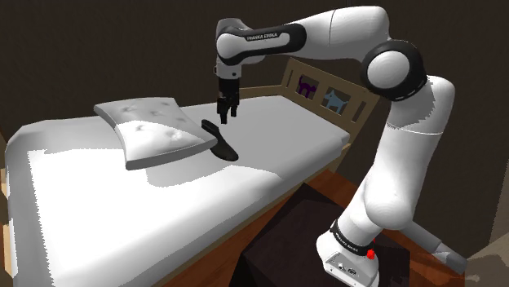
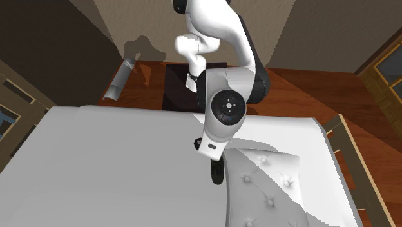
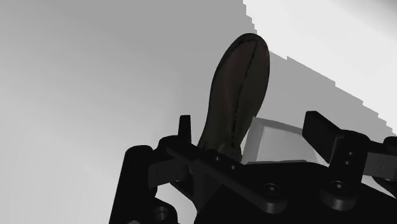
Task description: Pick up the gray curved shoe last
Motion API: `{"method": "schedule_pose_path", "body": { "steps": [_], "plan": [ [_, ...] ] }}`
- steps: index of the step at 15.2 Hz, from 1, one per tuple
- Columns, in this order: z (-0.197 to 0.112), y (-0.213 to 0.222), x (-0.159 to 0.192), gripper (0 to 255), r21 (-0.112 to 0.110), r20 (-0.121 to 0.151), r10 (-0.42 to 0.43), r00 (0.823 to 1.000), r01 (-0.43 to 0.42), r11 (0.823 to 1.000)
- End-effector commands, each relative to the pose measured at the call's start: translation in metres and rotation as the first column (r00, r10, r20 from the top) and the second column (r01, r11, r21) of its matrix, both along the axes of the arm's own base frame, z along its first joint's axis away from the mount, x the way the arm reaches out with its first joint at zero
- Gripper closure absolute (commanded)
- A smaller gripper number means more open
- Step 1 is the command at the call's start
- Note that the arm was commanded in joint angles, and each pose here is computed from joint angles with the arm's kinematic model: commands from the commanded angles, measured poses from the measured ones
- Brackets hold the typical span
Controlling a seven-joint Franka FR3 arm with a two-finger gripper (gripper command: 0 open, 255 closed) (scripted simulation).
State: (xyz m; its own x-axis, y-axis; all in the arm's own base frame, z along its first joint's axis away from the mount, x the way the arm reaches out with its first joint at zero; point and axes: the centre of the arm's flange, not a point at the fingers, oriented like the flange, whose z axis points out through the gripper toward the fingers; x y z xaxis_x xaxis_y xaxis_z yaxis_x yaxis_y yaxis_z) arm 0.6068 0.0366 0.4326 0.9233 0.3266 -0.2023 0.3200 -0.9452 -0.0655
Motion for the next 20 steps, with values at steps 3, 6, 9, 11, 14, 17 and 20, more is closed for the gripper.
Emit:
{"method": "schedule_pose_path", "body": {
  "steps": [3, 6, 9, 11, 14, 17, 20],
  "plan": [
    [-0.025, 0.014, 0.03, 0, 0.002, -0.018, 0.042, 0.999, -0.042, 0.999],
    [-0.04, 0.014, 0.03, 0, 0.002, -0.018, 0.042, 0.999, -0.042, 0.999],
    [-0.056, 0.014, 0.03, 0, 0.002, -0.018, 0.042, 0.999, -0.042, 0.999],
    [-0.059, 0.014, 0.03, 0, 0.002, -0.018, 0.042, 0.999, -0.042, 0.999],
    [-0.059, 0.014, 0.031, 255, 0.002, -0.018, 0.042, 0.999, -0.042, 0.999],
    [-0.059, 0.014, 0.031, 255, 0.002, -0.018, 0.042, 0.999, -0.042, 0.999],
    [-0.059, 0.014, 0.031, 255, 0.002, -0.018, 0.042, 0.999, -0.042, 0.999]
  ]
}}
